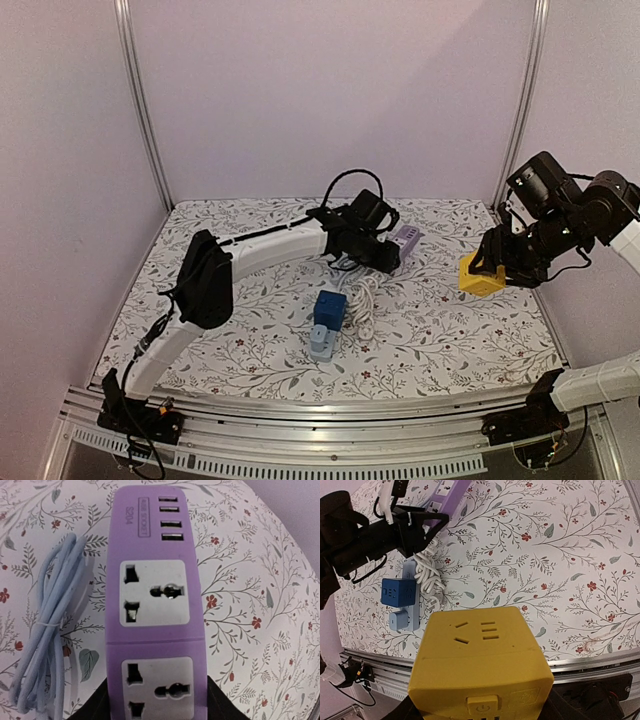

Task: Insert the plug

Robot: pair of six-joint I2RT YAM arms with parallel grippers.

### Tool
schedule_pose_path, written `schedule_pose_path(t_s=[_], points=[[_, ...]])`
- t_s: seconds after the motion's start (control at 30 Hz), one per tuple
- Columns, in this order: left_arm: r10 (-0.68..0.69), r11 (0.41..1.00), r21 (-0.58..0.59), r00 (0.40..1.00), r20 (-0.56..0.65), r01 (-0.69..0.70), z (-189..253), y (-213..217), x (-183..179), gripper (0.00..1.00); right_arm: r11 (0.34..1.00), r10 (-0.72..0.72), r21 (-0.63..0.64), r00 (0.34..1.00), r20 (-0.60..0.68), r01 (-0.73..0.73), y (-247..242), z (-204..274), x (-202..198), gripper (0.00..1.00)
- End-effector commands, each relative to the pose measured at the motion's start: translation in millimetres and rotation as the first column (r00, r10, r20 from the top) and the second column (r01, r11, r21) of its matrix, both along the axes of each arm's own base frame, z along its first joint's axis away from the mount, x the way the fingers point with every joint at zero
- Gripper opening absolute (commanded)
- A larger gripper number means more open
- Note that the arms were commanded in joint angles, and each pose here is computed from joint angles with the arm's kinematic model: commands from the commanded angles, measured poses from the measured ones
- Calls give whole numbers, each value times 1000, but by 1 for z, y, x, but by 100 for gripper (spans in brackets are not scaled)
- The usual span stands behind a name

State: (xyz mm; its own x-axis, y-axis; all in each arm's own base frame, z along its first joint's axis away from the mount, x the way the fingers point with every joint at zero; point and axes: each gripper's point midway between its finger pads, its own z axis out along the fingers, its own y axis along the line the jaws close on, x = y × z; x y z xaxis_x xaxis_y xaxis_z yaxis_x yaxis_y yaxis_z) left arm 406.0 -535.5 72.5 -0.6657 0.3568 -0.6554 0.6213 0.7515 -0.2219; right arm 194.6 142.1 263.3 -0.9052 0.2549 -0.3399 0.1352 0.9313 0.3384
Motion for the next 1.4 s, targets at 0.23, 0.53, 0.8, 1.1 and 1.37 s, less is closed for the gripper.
schedule_pose_path(t_s=[0.23, 0.53, 0.8, 1.1, 1.37], points=[[53, 956, -291, 996, 65, -31, 206, 31, -23, 0, 999, 2, -54, 998, 64, 1, -12, 14, 5, 0], [309, 934, -189, 951, -2, -304, 259, 153, -24, 0, 999, 38, -41, 986, 163, -31, -1, 37, 25, 0], [635, 772, 69, 763, -118, -632, 193, 291, -68, 0, 999, 50, 4, 984, 172, -52, 21, 36, 43, 0], [825, 473, 65, 416, -382, -879, 84, 360, -123, 0, 993, 102, 42, 988, 118, -107, 51, 20, 58, 0], [889, 261, 186, 160, -429, -947, 34, 376, -138, 0, 994, 96, 38, 990, 101, -101, 53, 16, 60, 0]])
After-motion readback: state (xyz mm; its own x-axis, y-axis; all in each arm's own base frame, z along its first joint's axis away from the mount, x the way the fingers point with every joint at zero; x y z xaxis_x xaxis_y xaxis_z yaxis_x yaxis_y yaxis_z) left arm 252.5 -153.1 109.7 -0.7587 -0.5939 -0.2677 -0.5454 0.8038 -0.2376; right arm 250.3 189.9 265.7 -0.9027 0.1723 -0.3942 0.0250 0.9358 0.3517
